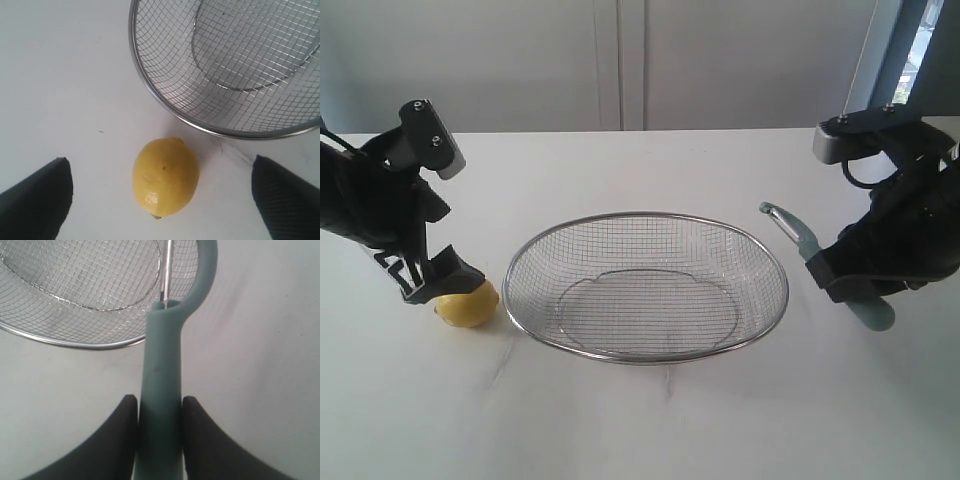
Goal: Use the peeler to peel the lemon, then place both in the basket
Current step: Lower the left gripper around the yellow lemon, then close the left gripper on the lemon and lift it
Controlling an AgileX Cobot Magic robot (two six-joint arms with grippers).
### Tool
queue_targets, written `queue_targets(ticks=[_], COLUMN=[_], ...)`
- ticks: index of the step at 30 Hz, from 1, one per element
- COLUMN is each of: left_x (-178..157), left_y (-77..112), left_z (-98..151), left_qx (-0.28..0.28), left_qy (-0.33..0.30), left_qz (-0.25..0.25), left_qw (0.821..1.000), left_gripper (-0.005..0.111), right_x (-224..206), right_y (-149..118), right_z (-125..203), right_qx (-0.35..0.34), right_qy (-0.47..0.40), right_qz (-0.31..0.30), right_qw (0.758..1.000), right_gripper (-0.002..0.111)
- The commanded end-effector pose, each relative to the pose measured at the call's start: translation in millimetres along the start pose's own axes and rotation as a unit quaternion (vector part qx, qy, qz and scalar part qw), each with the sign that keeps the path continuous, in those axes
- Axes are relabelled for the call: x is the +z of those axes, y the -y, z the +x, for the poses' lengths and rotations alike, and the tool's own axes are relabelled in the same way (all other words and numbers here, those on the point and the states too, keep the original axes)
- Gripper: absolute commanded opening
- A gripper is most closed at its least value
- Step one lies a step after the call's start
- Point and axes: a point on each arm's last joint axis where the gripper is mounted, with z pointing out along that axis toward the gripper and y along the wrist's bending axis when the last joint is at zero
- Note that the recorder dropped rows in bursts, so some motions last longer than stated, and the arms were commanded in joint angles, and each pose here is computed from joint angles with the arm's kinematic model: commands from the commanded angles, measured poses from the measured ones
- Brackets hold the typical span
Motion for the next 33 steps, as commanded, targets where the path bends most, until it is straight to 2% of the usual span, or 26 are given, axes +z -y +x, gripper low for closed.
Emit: queue_targets(ticks=[1,5,12,17,25,33], left_x=[-0.4,-0.4,0.3,16.0,34.8,52.6], left_y=[3.3,3.8,4.3,2.0,-0.9,-2.1], left_z=[-0.3,-0.1,10.0,15.0,21.6,28.7], left_qx=[-0.007,-0.007,0.063,0.061,0.133,0.129], left_qy=[0.002,0.001,-0.053,-0.065,-0.077,-0.089], left_qz=[0.010,0.012,0.020,0.027,0.035,0.042], left_qw=[1.000,1.000,0.996,0.996,0.988,0.987], left_gripper=[0.097,0.097,0.097,0.097,0.097,0.097], right_x=[-2.0,-2.0,-2.0,-2.0,-2.0,-2.0], right_y=[1.0,1.0,1.0,1.0,1.0,1.0], right_z=[0.3,0.3,0.5,0.5,0.5,0.5], right_qx=[0.004,0.004,0.004,0.004,0.004,0.004], right_qy=[0.007,0.007,0.006,0.006,0.006,0.006], right_qz=[0.002,0.002,0.001,0.001,0.001,0.001], right_qw=[1.000,1.000,1.000,1.000,1.000,1.000], right_gripper=[0.000,0.000,0.000,0.000,0.000,0.000])
